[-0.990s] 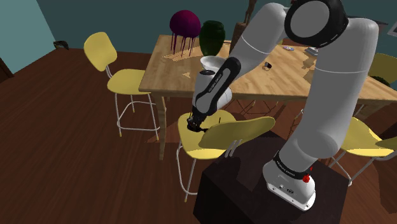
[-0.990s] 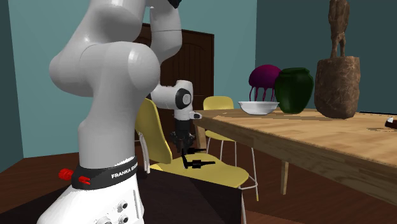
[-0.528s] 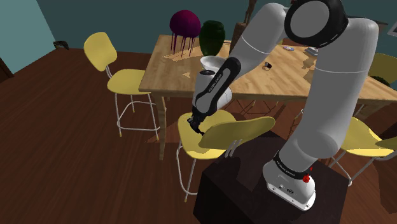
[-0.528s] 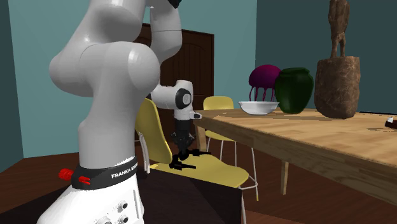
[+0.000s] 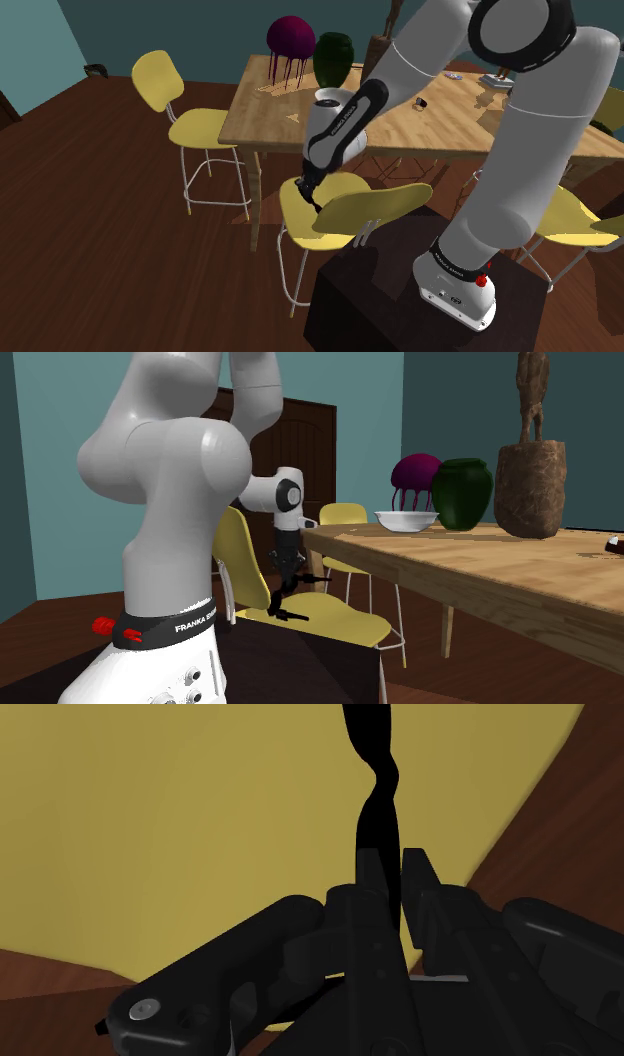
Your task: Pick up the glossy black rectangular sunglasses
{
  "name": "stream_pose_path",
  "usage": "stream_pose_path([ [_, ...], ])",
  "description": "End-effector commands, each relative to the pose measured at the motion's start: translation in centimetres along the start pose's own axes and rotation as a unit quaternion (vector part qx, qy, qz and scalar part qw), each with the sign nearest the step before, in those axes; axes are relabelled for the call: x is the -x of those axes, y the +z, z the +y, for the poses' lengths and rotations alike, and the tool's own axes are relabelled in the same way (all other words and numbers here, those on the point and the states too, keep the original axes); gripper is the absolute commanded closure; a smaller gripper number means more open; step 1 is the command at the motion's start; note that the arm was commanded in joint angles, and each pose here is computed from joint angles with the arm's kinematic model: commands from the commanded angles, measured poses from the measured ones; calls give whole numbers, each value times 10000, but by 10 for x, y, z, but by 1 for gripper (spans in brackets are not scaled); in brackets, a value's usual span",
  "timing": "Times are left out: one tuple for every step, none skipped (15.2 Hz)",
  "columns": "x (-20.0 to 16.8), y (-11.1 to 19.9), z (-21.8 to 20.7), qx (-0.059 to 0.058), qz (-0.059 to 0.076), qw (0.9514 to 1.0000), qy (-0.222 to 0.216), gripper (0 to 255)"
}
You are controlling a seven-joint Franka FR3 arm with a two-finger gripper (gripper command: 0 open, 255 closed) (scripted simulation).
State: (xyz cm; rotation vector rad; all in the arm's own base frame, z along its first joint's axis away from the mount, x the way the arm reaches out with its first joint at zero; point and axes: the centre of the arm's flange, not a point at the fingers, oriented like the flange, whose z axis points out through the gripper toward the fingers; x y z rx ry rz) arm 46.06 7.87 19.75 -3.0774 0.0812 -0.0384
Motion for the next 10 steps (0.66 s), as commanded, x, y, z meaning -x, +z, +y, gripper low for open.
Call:
stream_pose_path([
  [1,-11,-1,0,-2,10000,0,255],
  [1,-16,-1,0,-2,10000,0,255],
  [1,-21,-1,0,-2,10000,0,255],
  [0,-27,-2,0,-2,10000,0,255],
  [0,-32,-2,0,-2,10000,0,255],
  [0,-37,-2,0,-2,10000,0,255],
  [0,-42,-3,0,-2,10000,0,255],
  [0,-48,-3,0,-2,10000,0,255],
  [0,-48,-3,1,-2,10000,0,255],
  [0,-48,-3,1,-2,10000,0,255],
])
